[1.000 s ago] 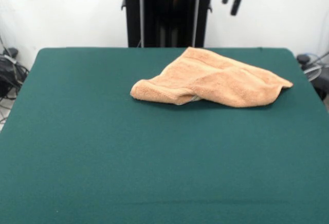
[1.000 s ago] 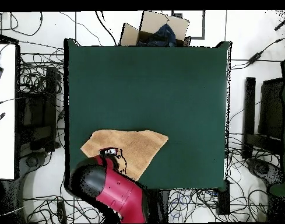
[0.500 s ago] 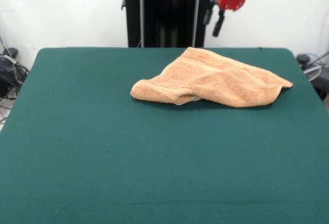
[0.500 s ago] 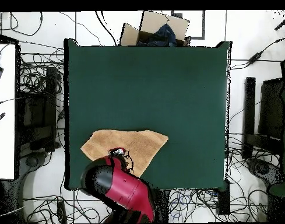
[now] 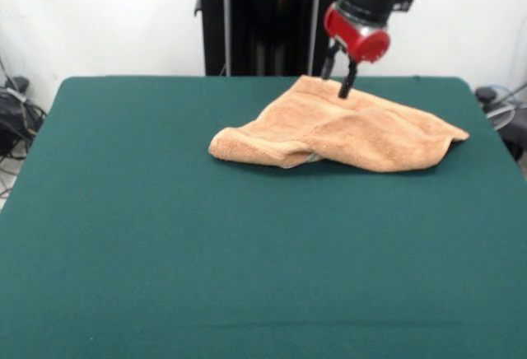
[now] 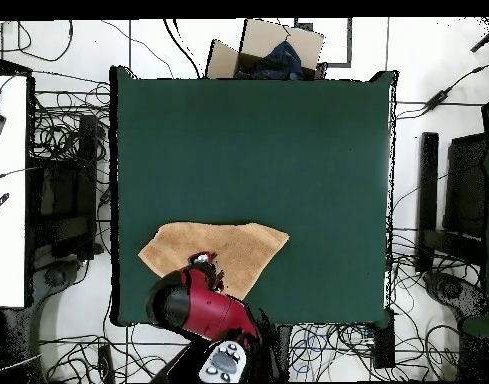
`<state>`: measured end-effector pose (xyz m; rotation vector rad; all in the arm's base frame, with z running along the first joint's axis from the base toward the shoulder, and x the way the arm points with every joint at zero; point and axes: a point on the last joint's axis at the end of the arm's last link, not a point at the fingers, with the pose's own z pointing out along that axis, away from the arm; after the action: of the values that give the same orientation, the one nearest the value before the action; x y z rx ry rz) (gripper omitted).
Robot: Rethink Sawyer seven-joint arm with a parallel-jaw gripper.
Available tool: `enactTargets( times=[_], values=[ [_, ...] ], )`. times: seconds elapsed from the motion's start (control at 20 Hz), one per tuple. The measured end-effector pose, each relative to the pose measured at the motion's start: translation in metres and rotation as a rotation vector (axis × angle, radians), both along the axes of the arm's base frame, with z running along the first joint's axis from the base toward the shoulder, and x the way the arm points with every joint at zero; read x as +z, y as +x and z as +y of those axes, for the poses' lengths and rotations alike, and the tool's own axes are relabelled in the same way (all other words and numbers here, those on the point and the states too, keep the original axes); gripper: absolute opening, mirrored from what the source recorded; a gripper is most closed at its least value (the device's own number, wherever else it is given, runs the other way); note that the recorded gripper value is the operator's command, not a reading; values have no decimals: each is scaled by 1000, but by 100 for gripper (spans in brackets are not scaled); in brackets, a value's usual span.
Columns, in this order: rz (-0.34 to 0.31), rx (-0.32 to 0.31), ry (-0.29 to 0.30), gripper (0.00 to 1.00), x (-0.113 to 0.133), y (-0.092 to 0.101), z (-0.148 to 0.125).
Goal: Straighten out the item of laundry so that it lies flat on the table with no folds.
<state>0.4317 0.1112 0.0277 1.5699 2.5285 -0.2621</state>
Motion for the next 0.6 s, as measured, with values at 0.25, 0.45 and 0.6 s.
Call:
enactTargets(
  times=[0.25, 0.45, 0.6],
  values=[
    [43, 40, 5, 100, -31, -18, 2],
    [87, 63, 4, 100, -50, -35, 4],
    [129, 82, -1, 100, -64, -52, 3]
  ],
)
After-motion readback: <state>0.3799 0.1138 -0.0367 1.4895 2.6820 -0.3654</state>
